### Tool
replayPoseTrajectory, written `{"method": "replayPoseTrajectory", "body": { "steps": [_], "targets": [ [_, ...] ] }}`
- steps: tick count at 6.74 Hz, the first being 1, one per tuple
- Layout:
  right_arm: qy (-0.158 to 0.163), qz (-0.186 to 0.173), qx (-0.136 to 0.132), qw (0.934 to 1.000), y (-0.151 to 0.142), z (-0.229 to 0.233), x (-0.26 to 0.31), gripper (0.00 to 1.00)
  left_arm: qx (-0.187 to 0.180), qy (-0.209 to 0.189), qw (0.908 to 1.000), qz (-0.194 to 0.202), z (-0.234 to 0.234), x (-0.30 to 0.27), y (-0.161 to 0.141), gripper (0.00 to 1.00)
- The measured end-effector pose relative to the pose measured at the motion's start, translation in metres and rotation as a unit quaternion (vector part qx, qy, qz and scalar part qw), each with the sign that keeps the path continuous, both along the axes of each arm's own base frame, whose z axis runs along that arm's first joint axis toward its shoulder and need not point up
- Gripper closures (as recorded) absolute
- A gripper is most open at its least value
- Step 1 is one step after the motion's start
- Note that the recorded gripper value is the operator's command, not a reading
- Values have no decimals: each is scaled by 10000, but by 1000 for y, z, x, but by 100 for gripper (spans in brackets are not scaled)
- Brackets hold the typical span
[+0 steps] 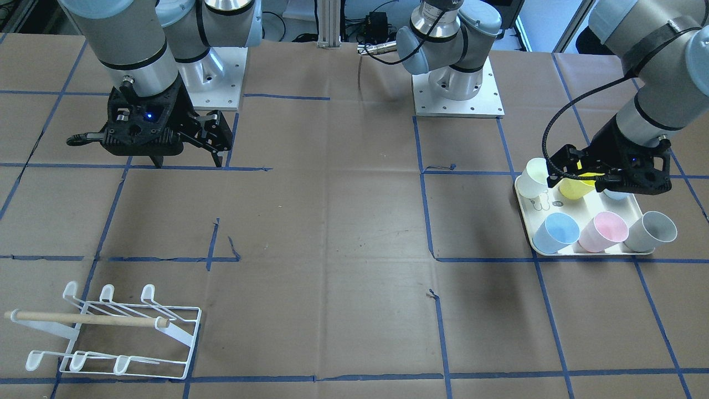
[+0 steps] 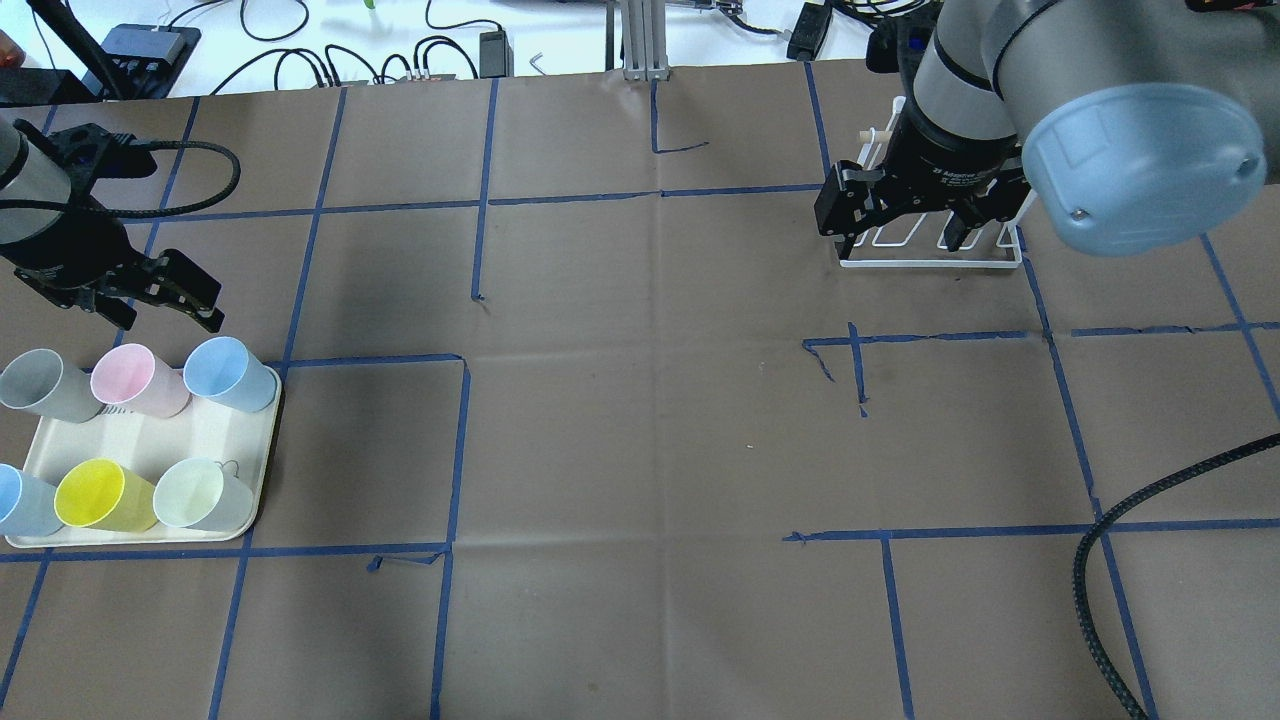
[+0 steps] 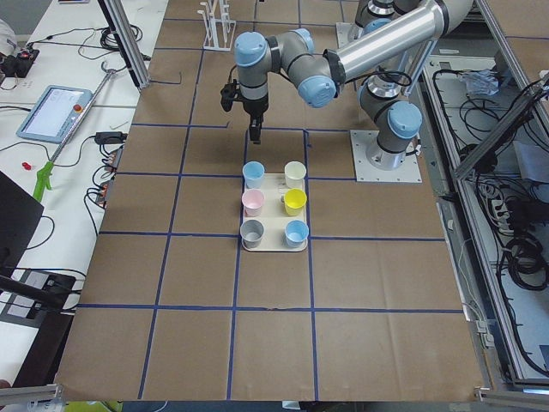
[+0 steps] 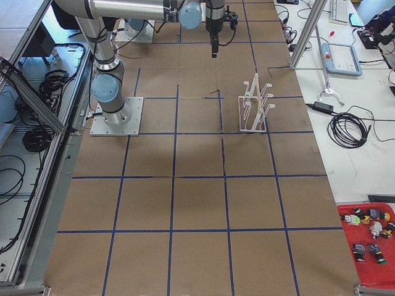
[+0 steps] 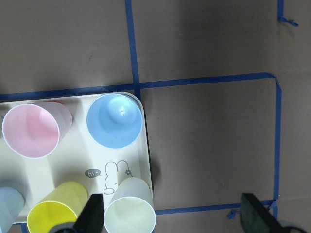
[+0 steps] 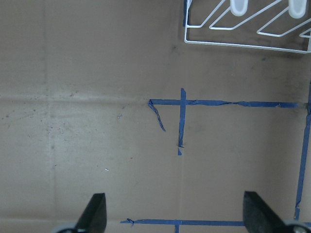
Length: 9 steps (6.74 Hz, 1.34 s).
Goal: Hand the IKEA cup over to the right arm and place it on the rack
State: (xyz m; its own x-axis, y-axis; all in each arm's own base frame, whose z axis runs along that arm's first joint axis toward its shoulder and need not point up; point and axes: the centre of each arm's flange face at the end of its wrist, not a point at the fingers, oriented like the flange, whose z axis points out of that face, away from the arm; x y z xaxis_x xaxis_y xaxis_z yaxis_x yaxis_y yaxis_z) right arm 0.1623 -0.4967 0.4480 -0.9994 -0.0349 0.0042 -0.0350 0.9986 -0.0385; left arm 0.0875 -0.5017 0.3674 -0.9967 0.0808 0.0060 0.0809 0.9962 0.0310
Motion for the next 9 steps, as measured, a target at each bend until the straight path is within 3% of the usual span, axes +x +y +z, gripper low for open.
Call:
{"method": "replayPoseTrajectory", "body": {
  "steps": [4,9],
  "targets": [
    [-1,3,3,10000,0,0,0,0,-181,-82,9998,-68,-79,10,-19,0],
    [-9,4,-7,10000,0,0,0,0,98,50,9999,62,-133,22,-19,0]
  ]
}}
